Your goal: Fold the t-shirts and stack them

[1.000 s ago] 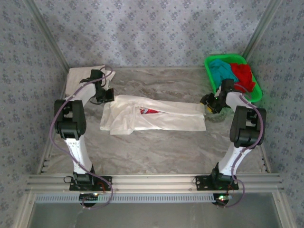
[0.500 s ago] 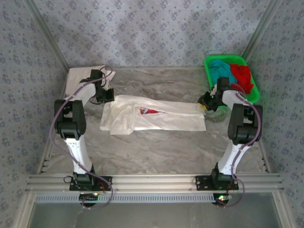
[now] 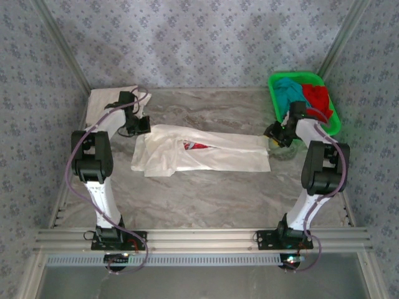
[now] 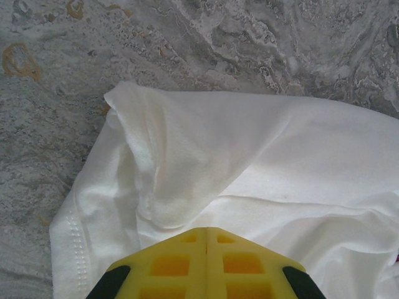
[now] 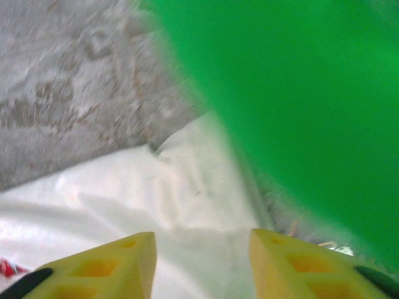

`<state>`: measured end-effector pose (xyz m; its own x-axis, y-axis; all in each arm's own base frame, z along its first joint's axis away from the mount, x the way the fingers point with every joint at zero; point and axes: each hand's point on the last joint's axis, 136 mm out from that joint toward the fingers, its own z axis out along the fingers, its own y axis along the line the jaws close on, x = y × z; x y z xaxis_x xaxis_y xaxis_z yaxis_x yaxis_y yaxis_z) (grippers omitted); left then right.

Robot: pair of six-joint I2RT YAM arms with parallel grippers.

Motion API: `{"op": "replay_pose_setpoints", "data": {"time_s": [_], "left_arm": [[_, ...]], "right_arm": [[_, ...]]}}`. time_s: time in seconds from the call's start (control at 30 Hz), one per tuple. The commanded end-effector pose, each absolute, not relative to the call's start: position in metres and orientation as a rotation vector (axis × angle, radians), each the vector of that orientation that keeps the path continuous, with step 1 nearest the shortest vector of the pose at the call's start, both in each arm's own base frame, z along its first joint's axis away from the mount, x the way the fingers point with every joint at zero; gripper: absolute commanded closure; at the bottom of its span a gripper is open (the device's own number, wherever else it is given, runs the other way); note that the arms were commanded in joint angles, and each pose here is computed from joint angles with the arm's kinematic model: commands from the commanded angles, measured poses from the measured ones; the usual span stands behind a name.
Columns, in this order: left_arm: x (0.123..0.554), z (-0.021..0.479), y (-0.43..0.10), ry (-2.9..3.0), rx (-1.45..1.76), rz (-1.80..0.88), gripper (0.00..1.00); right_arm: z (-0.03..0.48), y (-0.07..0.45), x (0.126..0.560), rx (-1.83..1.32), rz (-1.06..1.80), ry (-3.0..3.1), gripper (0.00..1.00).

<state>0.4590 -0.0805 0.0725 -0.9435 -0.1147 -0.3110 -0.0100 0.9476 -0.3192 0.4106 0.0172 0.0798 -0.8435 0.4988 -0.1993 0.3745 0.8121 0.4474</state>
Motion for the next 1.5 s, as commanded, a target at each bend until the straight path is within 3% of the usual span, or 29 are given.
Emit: {"op": "replay_pose_setpoints", "data": {"time_s": [0.0, 0.13, 0.43, 0.77, 0.9, 1.0, 1.07, 1.17, 1.23, 1.37, 1.4, 1.47], "left_arm": [[0.452, 0.089, -0.077, 2.753, -0.066, -0.445, 1.00], [0.448, 0.090, -0.065, 2.743, -0.104, -0.407, 1.00], [0.423, 0.066, -0.040, 2.772, -0.211, -0.386, 1.00], [0.429, 0.081, -0.044, 2.722, -0.215, -0.419, 1.00], [0.428, 0.085, -0.049, 2.718, -0.205, -0.445, 1.00], [0.427, 0.089, -0.051, 2.710, -0.202, -0.446, 1.00], [0.426, 0.093, -0.052, 2.704, -0.198, -0.448, 1.00], [0.427, 0.099, -0.055, 2.692, -0.190, -0.449, 1.00], [0.427, 0.101, -0.056, 2.691, -0.181, -0.450, 1.00], [0.427, 0.102, -0.058, 2.691, -0.177, -0.450, 1.00], [0.427, 0.103, -0.058, 2.688, -0.175, -0.447, 1.00], [0.427, 0.106, -0.059, 2.681, -0.175, -0.450, 1.00]], "right_arm": [[0.079, 0.025, 0.391, 0.711, 0.556, 2.727, 0.49], [0.058, 0.031, 0.371, 0.749, 0.531, 2.789, 0.46], [0.074, 0.045, 0.384, 0.634, 0.551, 2.725, 0.42], [0.073, 0.042, 0.382, 0.615, 0.391, 2.755, 0.47], [0.052, 0.043, 0.383, 0.647, 0.431, 2.785, 0.60], [0.044, 0.043, 0.388, 0.674, 0.461, 2.785, 0.62], [0.041, 0.043, 0.391, 0.692, 0.475, 2.791, 0.59], [0.037, 0.041, 0.385, 0.706, 0.448, 2.819, 0.46], [0.050, 0.041, 0.392, 0.692, 0.450, 2.788, 0.46], [0.044, 0.044, 0.387, 0.685, 0.485, 2.775, 0.65], [0.043, 0.044, 0.387, 0.691, 0.491, 2.770, 0.76], [0.044, 0.047, 0.389, 0.687, 0.511, 2.755, 0.89]]}}
